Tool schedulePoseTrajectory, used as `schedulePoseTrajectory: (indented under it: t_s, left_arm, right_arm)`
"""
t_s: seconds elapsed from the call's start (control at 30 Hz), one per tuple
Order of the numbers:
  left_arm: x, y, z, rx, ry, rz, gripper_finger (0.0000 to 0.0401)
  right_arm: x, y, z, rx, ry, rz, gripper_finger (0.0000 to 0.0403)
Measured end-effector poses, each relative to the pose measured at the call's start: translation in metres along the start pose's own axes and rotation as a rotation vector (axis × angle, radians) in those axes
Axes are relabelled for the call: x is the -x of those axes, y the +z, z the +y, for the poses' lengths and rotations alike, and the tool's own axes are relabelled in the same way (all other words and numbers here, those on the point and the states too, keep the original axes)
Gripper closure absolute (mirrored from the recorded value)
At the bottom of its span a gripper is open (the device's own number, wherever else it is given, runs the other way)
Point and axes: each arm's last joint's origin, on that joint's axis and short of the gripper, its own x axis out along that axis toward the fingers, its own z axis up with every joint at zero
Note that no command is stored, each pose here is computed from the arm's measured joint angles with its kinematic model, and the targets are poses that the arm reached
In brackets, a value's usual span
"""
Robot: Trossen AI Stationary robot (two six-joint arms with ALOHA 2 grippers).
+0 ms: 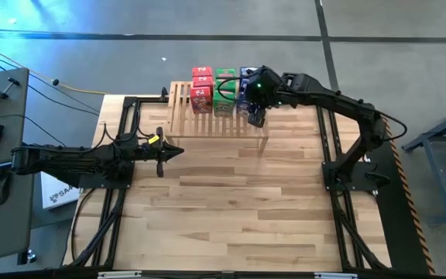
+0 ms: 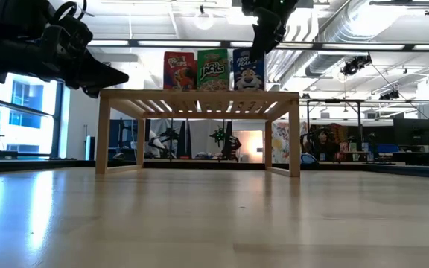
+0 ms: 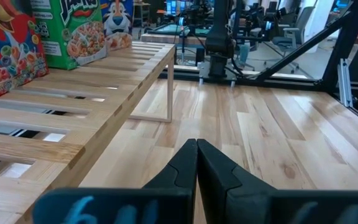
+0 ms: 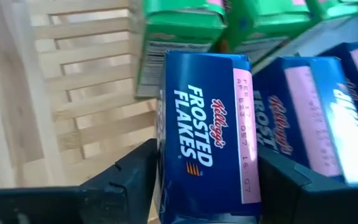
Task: Stack cereal on shelf
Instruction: Put the blue cereal box on the shelf aligned with the other blue cereal boxes
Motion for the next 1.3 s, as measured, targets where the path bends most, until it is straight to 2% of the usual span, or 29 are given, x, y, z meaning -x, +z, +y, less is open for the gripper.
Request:
schedulePoseTrajectory:
  t_s: [0.2,0.43,0.67,0.77,0.87,1.03,1.13,1.2,1.3]
  left_arm:
    - [0.0,0.0,0.0,0.0,0.0,0.001,0.0398]
    - [0.0,0.0,0.0,0.0,0.0,0.0,0.0398]
    - [0.0,0.0,0.0,0.0,0.0,-0.001,0.0398]
    - [0.0,0.0,0.0,0.0,0.0,-0.001,0.0398]
    - [0.0,0.0,0.0,0.0,0.0,0.0,0.0398]
    - [0.0,0.0,0.0,0.0,0.0,0.0,0.0398]
    - [0.0,0.0,0.0,0.0,0.0,-0.001,0.0398]
    - [0.0,0.001,0.0,0.0,0.0,-0.006,0.0398]
    - [0.0,0.001,0.0,0.004,-0.001,-0.009,0.0398]
  right_arm:
    - [0.007,-0.001,-0.001,-0.007,-0.062,-0.005,0.0176]
    - [0.026,-0.001,0.0,-0.009,-0.071,-0.058,0.0174]
    - [0.057,-0.004,0.01,-0.011,-0.132,-0.122,0.0178]
    - [0.069,-0.006,0.018,-0.035,-0.11,-0.146,0.02]
    - [0.069,-0.01,0.032,-0.015,-0.083,-0.158,0.0241]
    - [0.038,-0.032,0.059,-0.008,-0.04,-0.16,0.0335]
    - [0.018,-0.044,0.068,-0.028,-0.04,-0.211,0.0387]
    - [0.004,-0.051,0.07,-0.05,-0.067,-0.239,0.0396]
    - [-0.012,-0.058,0.066,-0.105,-0.139,-0.272,0.0383]
